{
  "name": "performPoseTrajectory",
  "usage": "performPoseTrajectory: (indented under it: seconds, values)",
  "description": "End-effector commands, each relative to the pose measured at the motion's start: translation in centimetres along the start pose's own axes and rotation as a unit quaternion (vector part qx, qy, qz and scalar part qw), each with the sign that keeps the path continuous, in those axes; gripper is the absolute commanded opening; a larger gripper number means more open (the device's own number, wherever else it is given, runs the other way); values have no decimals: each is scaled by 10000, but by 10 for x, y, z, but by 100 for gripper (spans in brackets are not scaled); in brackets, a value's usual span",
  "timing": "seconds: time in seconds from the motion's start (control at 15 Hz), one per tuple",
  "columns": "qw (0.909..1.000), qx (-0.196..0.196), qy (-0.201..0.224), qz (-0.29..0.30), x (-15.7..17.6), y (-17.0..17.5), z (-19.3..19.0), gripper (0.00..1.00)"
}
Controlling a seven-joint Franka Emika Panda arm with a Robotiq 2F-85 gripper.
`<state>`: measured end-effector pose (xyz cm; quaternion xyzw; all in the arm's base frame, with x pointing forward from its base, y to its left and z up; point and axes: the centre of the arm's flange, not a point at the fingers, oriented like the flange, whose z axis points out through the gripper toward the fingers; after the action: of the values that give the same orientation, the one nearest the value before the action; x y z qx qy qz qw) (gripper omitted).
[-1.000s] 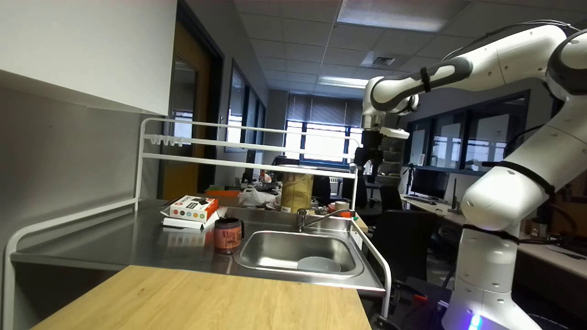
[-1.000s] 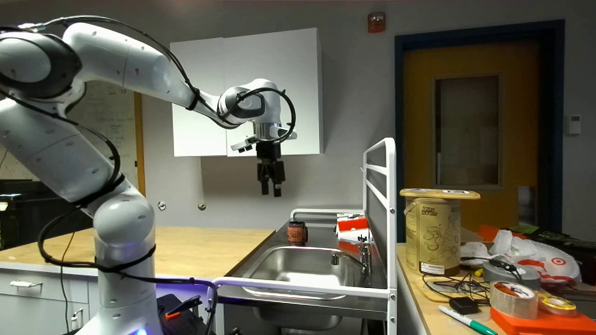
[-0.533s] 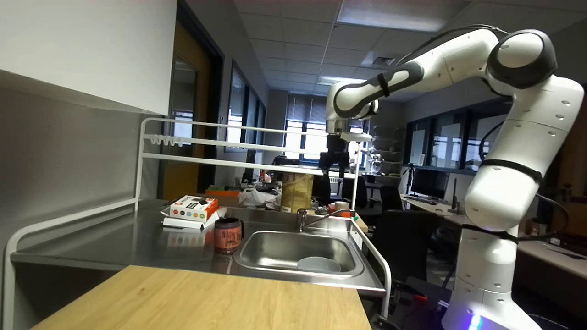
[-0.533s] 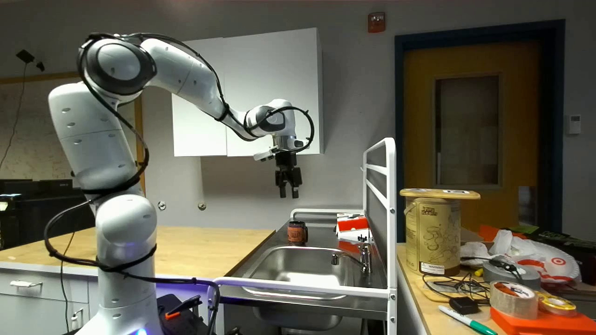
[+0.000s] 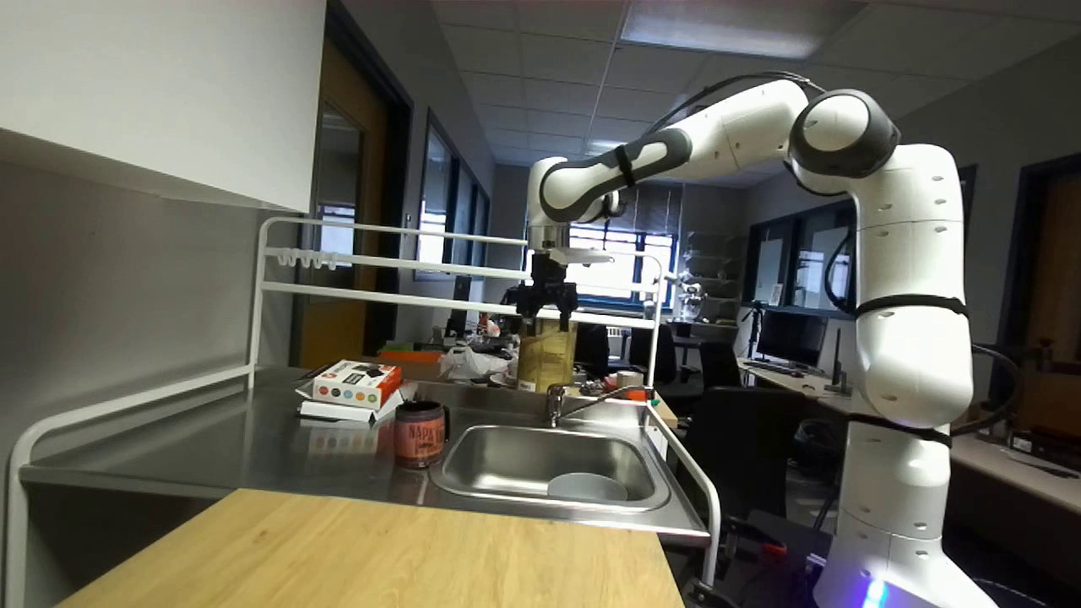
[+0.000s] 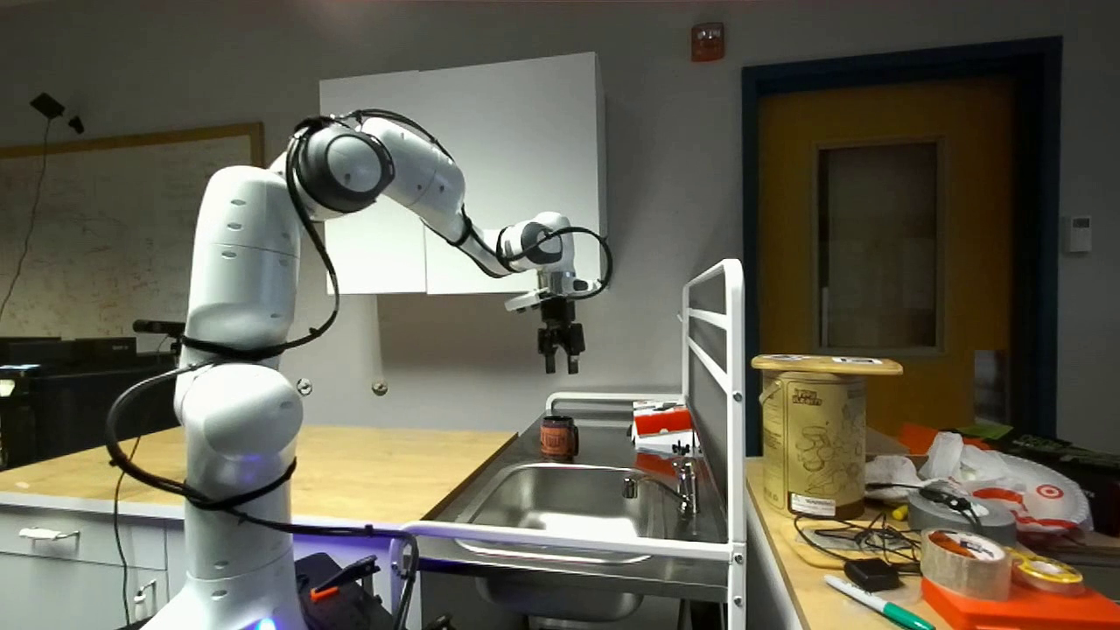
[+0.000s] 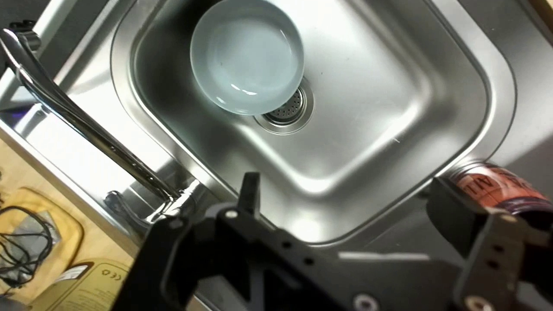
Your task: Put the mug in the sink
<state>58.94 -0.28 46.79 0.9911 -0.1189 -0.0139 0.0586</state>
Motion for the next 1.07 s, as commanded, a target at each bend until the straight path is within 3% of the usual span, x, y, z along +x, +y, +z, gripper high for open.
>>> performPoseTrajectory:
  seconds: [0.0, 0.47, 0.73, 1.0]
  values:
    - [9989, 87, -392, -226, 62, -53, 0, 100]
    - [9916, -85, -1058, -740, 106, -143, 55, 100]
    - [9883, -185, -1270, -823, 130, -166, 92, 100]
    - [9890, 44, -1336, -636, 152, -173, 112, 100]
